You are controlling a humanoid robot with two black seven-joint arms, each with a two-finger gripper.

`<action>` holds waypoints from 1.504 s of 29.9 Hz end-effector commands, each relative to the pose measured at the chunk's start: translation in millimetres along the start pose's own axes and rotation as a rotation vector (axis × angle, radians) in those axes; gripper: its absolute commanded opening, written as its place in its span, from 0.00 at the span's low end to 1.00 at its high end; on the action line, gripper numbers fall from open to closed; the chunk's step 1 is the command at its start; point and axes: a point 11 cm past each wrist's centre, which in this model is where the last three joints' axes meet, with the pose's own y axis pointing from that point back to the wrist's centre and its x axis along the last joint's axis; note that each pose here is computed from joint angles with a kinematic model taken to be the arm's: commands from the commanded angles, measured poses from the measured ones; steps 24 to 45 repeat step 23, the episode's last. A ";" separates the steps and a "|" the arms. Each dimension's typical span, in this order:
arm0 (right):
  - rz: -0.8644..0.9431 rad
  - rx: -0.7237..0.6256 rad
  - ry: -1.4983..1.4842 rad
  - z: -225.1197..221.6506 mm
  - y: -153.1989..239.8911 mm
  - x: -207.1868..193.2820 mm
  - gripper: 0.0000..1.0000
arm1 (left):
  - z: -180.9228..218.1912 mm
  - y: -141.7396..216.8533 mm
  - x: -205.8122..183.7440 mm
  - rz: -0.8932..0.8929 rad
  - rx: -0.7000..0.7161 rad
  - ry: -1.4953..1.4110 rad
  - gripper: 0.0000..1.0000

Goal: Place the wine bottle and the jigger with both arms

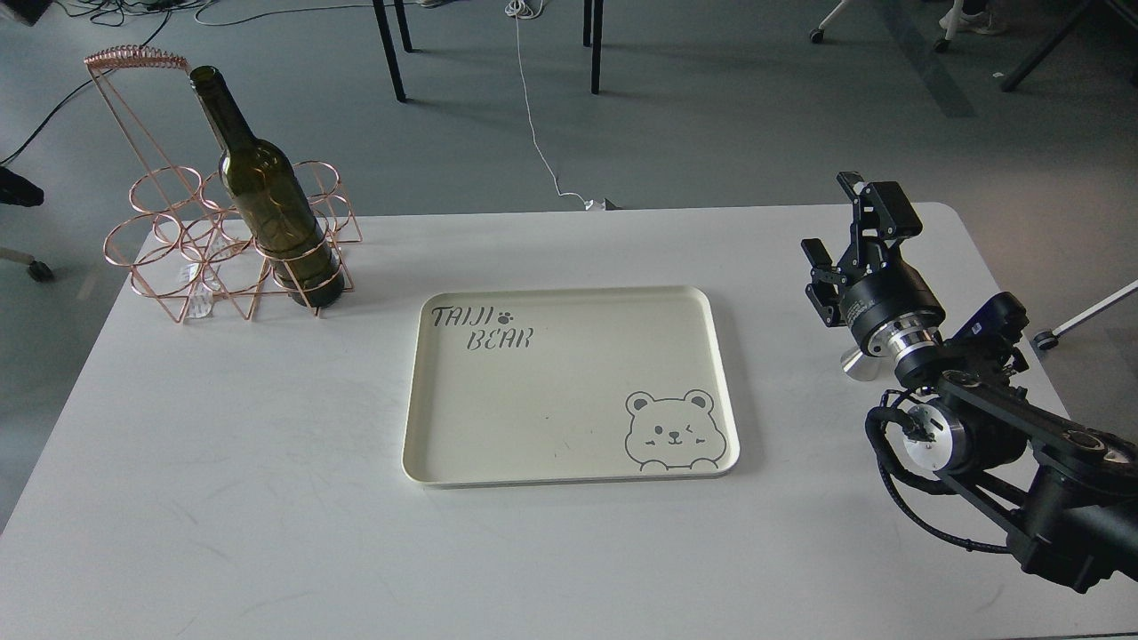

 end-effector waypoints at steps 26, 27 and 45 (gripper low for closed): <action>-0.014 -0.027 -0.064 20.1 1.4 -18.8 0.99 | -38.1 146.3 -275.6 0.143 0.260 1.201 0.98; -0.014 -0.027 -0.064 20.1 1.4 -18.8 0.99 | -38.1 146.3 -275.6 0.143 0.260 1.201 0.98; -0.014 -0.027 -0.064 20.1 1.4 -18.8 0.99 | -38.1 146.3 -275.6 0.143 0.260 1.201 0.98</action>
